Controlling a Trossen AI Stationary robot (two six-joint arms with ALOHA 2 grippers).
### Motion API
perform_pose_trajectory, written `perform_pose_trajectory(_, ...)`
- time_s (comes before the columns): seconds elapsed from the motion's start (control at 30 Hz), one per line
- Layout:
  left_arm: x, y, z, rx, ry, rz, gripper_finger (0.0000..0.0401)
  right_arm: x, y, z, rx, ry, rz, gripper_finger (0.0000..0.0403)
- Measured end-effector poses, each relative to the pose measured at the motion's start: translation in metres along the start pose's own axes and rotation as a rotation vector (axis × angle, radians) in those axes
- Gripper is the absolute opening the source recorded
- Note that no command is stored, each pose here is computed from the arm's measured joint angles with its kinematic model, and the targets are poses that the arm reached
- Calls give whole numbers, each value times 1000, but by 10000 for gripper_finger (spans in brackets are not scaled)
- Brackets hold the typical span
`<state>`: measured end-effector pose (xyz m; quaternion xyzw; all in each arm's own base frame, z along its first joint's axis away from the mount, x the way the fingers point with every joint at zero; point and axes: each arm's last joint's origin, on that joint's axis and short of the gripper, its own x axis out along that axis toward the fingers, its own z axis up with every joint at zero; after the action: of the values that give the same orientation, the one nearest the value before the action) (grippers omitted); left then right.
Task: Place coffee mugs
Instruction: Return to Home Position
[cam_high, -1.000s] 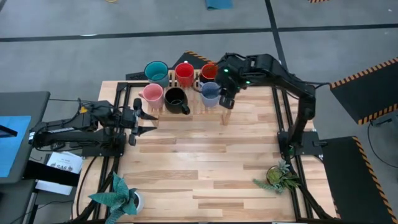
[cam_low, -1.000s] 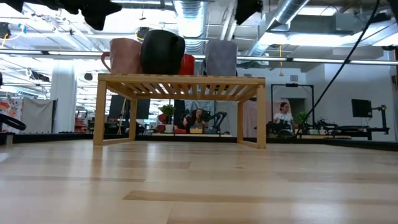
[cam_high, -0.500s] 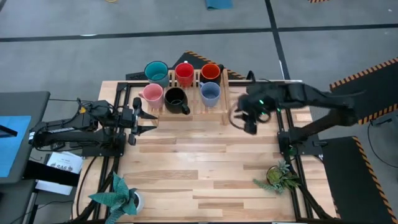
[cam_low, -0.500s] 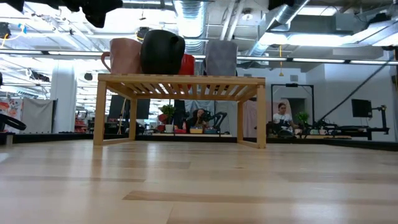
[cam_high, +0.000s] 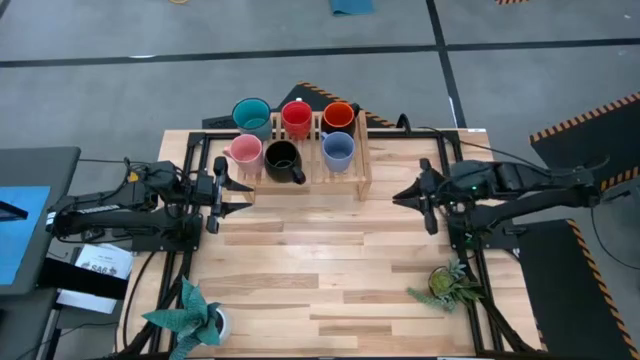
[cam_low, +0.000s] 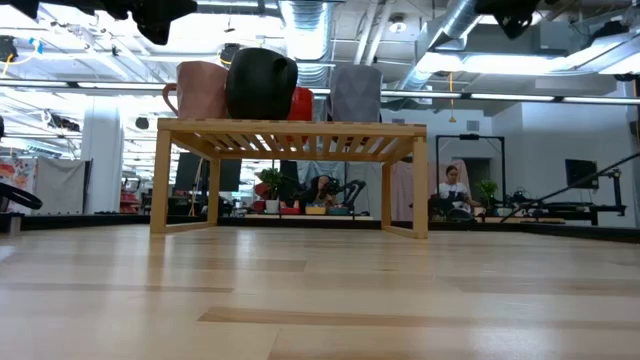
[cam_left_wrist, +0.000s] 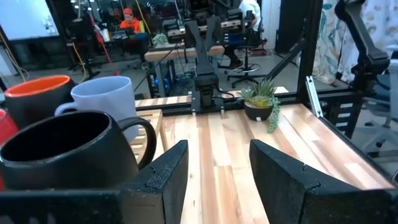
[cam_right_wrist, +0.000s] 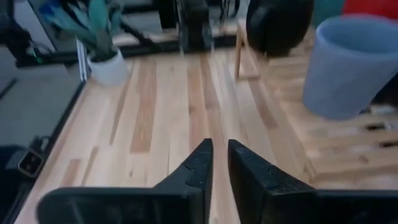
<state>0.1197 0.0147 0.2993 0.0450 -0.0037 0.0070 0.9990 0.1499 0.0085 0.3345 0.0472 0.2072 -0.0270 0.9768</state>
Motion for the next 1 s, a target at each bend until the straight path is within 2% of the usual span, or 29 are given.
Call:
perform_pose_trajectory(0.2,0,-2,-5,-57,49,-42,158,-10,-2,-6,-21,-93,11,19)
perform_pose_trajectory(0.33,0,-2,-8,-97,82,-48,145,-9,-2,-8,-14,-87,11,20)
perform_pose_trajectory(0.47,-1,-4,-8,-75,85,-62,81,-9,-2,-8,-10,-88,11,31)
perform_pose_trajectory(0.53,-4,-7,-8,-38,83,-78,32,-9,-2,-8,-10,-85,11,26)
perform_pose_trajectory(0.6,-7,-10,-13,-18,68,-89,10,-9,-2,-8,-10,-87,11,18)
perform_pose_trajectory(0.87,-27,-20,-49,-14,-54,-85,0,-10,-2,-8,-1,-93,11,26)
perform_pose_trajectory(1.0,-35,-23,-63,-12,-91,-128,0,-10,-2,-8,-2,-90,11,25)
